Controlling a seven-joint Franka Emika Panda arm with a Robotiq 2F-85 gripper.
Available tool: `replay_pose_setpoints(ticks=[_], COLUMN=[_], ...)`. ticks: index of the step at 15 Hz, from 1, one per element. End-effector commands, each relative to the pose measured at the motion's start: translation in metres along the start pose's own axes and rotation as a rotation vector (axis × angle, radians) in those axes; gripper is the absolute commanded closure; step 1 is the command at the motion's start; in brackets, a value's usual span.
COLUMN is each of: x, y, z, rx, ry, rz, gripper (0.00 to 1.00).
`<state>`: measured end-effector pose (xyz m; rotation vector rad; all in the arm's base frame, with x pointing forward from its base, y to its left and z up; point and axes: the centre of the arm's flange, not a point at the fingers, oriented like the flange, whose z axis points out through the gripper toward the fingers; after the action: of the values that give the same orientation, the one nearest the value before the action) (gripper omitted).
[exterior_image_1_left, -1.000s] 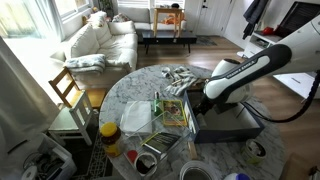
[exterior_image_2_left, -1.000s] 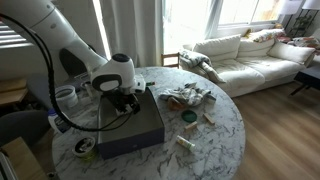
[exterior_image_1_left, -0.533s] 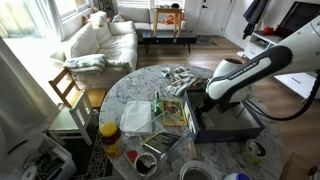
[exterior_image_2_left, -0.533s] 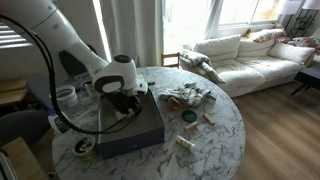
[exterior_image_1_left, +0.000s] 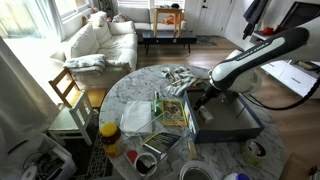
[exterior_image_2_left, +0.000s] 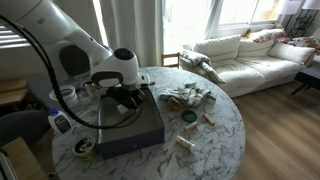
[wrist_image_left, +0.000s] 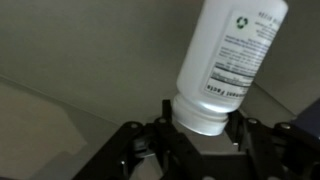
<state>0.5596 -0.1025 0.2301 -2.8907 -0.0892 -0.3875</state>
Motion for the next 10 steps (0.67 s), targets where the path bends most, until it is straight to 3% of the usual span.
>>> replay_pose_setpoints(ticks=[1, 3, 4, 5, 8, 9, 10], x=[-0.017, -0.016, -0.012, 0.008, 0.003, 0.002, 0.001], y=[-0.001, 0.0, 0.002, -0.008, 0.004, 0.004, 0.008], z=[-0.02, -0.023, -0.027, -0.023, -0.023, -0.023, -0.018], rx=[0.107, 0.132, 0.125, 0.111, 0.113, 0.113, 0.116], ry=[0.102, 0.147, 0.146, 0.13, 0.148, 0.148, 0.194], rz=[-0.141, -0.193, -0.148, -0.15, -0.142, -0.141, -0.146], gripper=[0.74, 0.74, 0.74, 0.49, 0.49, 0.74, 0.74])
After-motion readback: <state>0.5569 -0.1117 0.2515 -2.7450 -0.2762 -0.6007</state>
